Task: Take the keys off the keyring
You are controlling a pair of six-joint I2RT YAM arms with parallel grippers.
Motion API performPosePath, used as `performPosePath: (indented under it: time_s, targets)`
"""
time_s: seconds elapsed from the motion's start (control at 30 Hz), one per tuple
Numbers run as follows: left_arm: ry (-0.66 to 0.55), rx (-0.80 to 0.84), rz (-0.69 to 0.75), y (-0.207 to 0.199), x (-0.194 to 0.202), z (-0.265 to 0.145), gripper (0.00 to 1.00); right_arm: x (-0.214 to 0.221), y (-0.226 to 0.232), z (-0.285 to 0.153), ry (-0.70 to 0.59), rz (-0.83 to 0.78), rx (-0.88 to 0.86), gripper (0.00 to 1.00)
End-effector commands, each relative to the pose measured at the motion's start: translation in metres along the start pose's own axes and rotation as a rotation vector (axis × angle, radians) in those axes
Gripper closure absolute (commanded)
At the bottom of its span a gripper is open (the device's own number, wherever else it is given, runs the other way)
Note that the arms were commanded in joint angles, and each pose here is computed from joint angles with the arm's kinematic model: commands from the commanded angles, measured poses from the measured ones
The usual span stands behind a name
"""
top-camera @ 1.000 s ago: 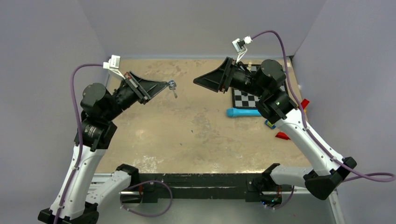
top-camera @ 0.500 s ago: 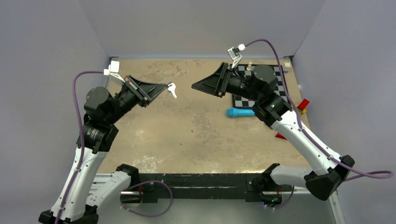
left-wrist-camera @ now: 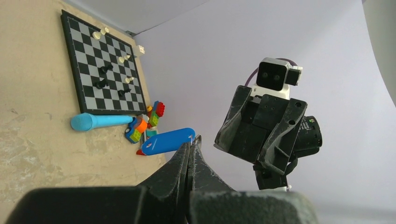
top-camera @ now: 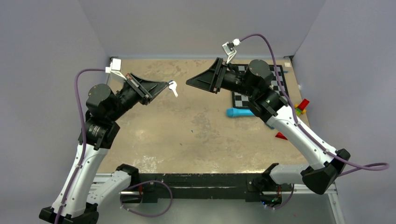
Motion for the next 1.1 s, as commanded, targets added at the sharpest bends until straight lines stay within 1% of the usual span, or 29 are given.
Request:
performPosePath:
  time_s: [0.0,0.27,0.6,1.07]
  targets:
    - [-0.045,0.09,0.043,-0.023,-0.014,-0.004,1.0,-0.007,0.026,0.003,-0.02,-0.041,-0.079,0.47]
    - [-0.051,0.109,0.047,-0.027,-0.016,-0.002,1.0,-0.007,0.023,0.018,-0.001,-0.029,-0.085,0.49]
    - [-0.049,0.126,0.042,-0.027,-0.016,0.0,1.0,-0.009,0.023,0.036,0.042,-0.029,-0.083,0.56]
    - [-0.062,0.142,0.047,-0.029,-0.018,0.001,1.0,-0.005,0.02,0.047,0.087,-0.018,-0.084,0.61]
Point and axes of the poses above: each gripper's point midway between its finger pads, its own z axis out along the fingers, its own y axis along the line the jaws close on, x = y × z, the point moved 7 cm from there along -z, back along the fingers, and after that the axes turned 15 degrees about z, right-handed, at the moved point
